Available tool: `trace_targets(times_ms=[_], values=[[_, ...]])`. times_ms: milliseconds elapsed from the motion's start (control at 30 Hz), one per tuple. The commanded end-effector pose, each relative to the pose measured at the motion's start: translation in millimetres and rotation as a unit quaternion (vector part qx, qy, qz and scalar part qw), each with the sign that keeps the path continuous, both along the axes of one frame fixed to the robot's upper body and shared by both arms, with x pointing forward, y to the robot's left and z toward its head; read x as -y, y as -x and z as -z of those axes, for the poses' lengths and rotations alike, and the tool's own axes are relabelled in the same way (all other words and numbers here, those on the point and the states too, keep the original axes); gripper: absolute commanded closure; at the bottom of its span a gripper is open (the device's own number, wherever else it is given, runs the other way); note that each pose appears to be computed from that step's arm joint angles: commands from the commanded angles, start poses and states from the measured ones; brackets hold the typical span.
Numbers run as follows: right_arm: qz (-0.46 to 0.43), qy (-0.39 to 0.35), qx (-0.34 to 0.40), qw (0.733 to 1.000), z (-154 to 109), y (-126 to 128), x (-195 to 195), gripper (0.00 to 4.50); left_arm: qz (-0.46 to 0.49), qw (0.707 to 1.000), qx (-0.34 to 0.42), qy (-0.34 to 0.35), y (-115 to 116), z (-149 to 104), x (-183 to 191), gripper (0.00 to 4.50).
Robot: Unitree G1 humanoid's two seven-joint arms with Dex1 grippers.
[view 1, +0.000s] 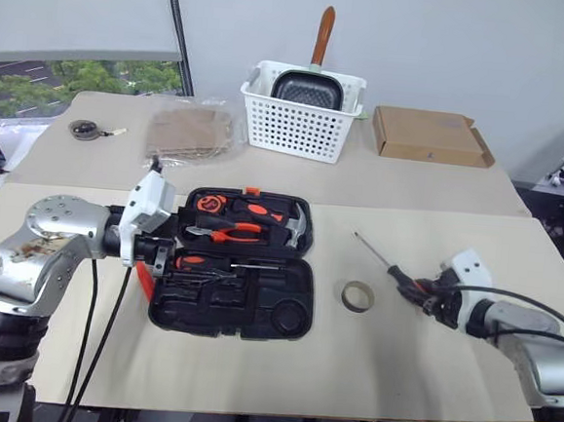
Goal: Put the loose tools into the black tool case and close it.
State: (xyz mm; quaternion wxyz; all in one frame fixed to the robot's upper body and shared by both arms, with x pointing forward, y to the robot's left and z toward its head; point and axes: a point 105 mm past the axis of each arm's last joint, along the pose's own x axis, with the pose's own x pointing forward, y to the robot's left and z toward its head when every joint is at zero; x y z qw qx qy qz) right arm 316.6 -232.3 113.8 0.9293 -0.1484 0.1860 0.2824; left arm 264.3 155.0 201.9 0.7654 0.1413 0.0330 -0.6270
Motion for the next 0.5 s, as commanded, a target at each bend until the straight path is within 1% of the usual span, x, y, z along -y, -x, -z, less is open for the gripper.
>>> trace_targets(times_ms=[33,100,167,200,367,433,500], values=[[-0.140,0.011,0.077,0.987,-44.1,-4.9,-42.8,3.46,-0.033,0.999,0.016,0.001,7.3,-11.6,-12.7,0.00],[-0.212,0.016,0.093,0.973,-52.1,-3.4,-65.5,3.46,-0.055,0.998,0.014,0.002,9.8,-11.4,-20.0,0.00],[-0.306,0.025,0.108,0.945,-54.7,1.1,-93.6,3.46,-0.084,0.996,0.013,0.004,14.3,-11.6,-28.7,0.00],[-0.340,0.029,0.108,0.934,-53.9,2.8,-103.2,3.46,-0.095,0.995,0.012,0.004,17.1,-11.5,-31.9,0.00],[-0.440,0.034,0.085,0.893,-44.8,2.1,-144.8,3.46,-0.141,0.990,0.001,-0.002,36.4,-8.6,-46.6,0.00],[-0.458,0.038,0.082,0.884,-41.8,0.9,-154.0,3.46,-0.155,0.988,0.000,-0.004,42.7,-7.5,-49.6,0.00],[-0.466,0.035,0.075,0.881,-39.8,-0.3,-163.2,3.46,-0.166,0.986,-0.001,-0.004,48.1,-7.0,-51.8,0.00]])
